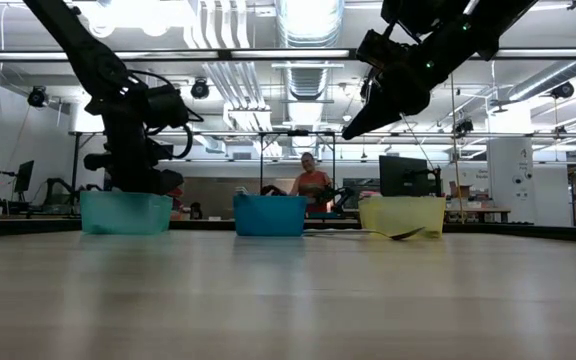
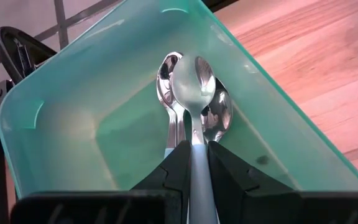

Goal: Sort silverware by color (type)
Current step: Put the blue spoon into the green bin, then put the white-blue spoon into the blue bin

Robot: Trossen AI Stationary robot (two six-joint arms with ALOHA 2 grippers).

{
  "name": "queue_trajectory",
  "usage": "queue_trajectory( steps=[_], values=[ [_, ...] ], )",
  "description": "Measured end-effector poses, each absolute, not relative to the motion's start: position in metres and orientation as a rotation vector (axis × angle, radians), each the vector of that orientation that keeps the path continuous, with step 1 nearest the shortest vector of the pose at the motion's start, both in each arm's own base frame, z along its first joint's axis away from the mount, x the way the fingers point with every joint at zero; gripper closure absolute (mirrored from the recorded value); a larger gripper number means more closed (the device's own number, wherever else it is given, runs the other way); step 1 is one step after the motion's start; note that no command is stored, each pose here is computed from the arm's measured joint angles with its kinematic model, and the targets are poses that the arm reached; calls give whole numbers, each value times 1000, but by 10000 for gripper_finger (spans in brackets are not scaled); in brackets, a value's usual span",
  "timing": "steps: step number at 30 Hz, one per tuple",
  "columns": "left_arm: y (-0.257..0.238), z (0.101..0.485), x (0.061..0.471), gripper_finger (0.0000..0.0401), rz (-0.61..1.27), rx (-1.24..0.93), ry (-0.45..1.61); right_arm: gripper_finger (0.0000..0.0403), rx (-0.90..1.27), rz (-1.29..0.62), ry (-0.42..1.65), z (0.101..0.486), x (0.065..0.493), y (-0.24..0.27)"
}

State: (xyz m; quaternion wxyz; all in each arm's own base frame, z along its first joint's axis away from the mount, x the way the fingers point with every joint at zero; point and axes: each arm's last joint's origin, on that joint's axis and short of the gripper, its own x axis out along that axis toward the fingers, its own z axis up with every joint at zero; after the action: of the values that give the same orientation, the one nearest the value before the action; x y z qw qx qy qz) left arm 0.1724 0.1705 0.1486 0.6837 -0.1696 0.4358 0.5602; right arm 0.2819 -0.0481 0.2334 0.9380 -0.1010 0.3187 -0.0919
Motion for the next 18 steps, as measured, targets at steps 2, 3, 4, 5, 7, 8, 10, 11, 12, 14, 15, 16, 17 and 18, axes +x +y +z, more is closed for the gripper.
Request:
queue_trajectory(
  steps=[2,3,4,5,7,8,10,11,12,14,15,16,17,18],
  values=[
    [171,149,172,366,1256,-380,977,360,-207,-188,651,233,282,-48],
    [171,149,172,365,1256,-380,977,360,-207,-188,651,233,282,-48],
    [171,149,172,363,1256,-380,977,360,-206,-188,651,233,282,-48],
    [171,149,172,359,1256,-380,977,360,-206,-188,651,233,282,-48],
    [171,149,172,348,1256,-380,977,360,-206,-188,651,233,282,-48],
    [171,149,172,341,1256,-380,977,360,-206,-188,651,233,282,-48],
    [171,149,172,328,1256,-380,977,360,-206,-188,651,233,282,-48],
    [171,149,172,321,1256,-380,977,360,-206,-188,650,233,282,-48],
    [171,149,172,314,1256,-380,977,360,-206,-188,651,233,282,-48],
    [171,149,172,303,1256,-380,977,360,-206,-188,651,233,282,-48],
    [171,149,172,298,1256,-380,977,360,-206,-188,651,233,282,-48],
    [171,149,172,294,1256,-380,977,360,-206,-188,651,233,282,-48],
    [170,149,172,290,1256,-380,976,360,-206,-188,651,233,282,-48],
    [170,149,172,288,1255,-377,975,360,-206,-188,650,233,282,-48]
  ],
)
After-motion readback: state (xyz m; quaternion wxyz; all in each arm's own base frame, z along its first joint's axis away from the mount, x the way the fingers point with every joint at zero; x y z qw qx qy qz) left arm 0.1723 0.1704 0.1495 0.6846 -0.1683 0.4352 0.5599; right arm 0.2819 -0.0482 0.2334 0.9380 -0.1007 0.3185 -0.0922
